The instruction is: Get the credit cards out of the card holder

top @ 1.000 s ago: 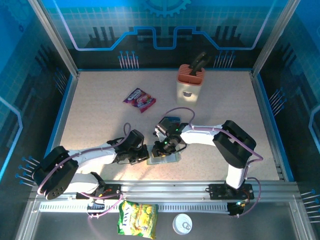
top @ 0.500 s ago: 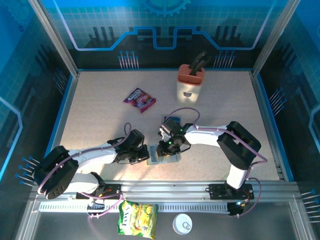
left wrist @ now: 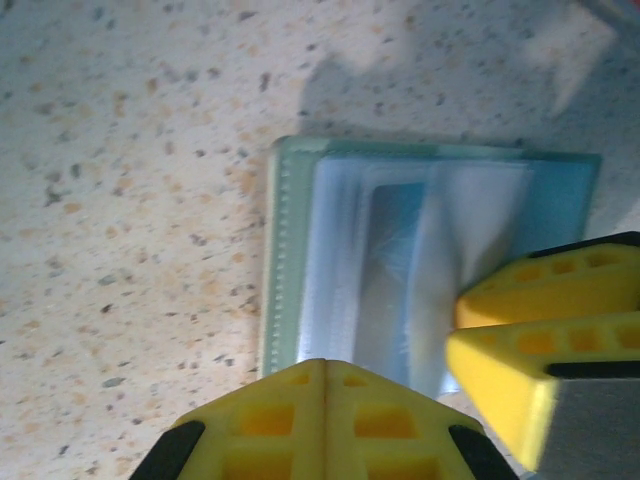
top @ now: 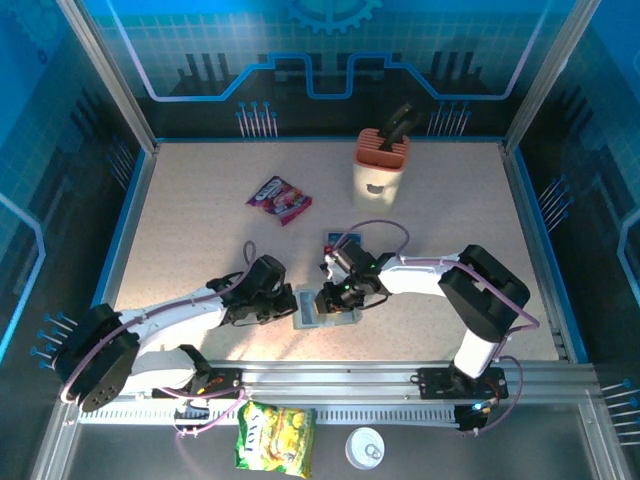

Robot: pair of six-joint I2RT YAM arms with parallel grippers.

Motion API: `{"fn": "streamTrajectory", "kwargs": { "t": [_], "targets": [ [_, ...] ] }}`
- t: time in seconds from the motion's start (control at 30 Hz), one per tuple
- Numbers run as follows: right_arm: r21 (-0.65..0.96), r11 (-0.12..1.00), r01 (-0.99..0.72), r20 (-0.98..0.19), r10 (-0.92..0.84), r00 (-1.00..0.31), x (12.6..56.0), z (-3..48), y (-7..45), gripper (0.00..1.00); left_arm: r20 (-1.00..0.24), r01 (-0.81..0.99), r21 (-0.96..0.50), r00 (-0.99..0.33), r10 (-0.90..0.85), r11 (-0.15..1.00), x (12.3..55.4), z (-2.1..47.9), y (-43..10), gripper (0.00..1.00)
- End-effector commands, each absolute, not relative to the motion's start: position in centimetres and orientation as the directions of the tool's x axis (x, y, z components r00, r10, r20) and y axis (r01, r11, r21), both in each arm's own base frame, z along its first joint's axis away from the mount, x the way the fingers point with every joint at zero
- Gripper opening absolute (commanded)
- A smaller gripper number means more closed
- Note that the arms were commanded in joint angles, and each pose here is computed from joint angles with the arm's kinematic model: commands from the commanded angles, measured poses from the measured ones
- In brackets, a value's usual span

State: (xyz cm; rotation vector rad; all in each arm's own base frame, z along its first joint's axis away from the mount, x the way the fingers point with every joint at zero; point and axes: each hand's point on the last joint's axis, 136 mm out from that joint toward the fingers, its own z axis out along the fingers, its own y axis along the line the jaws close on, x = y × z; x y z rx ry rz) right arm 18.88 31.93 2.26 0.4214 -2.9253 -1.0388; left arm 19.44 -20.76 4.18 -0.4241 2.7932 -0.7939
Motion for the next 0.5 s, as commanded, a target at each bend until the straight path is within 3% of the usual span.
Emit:
{"fn": "streamTrajectory", "kwargs": {
  "t": [0.0,0.27,0.47],
  "targets": [
    [0.630,0.742,-0.229,-0.059,-0.248,-0.967,18.4,1.7,31.3,0.25,-0.104,-0.201,-0.605,-0.940,-0.326,0.771,20.1,5.6,-22.6,0.01],
    [0.676,0.706,-0.213,-0.062,-0.233,-0.970,18.4,1.7,31.1,0.25,-0.071,-0.209,-0.613,-0.946,-0.317,0.762,20.6,4.9,-24.1,0.15],
    [0.710,0.677,-0.194,-0.052,-0.225,-0.973,18.3,1.7,31.2,0.24,-0.053,-0.223,-0.610,-0.946,-0.321,0.761,20.7,4.4,-24.4,0.20]
  ]
}}
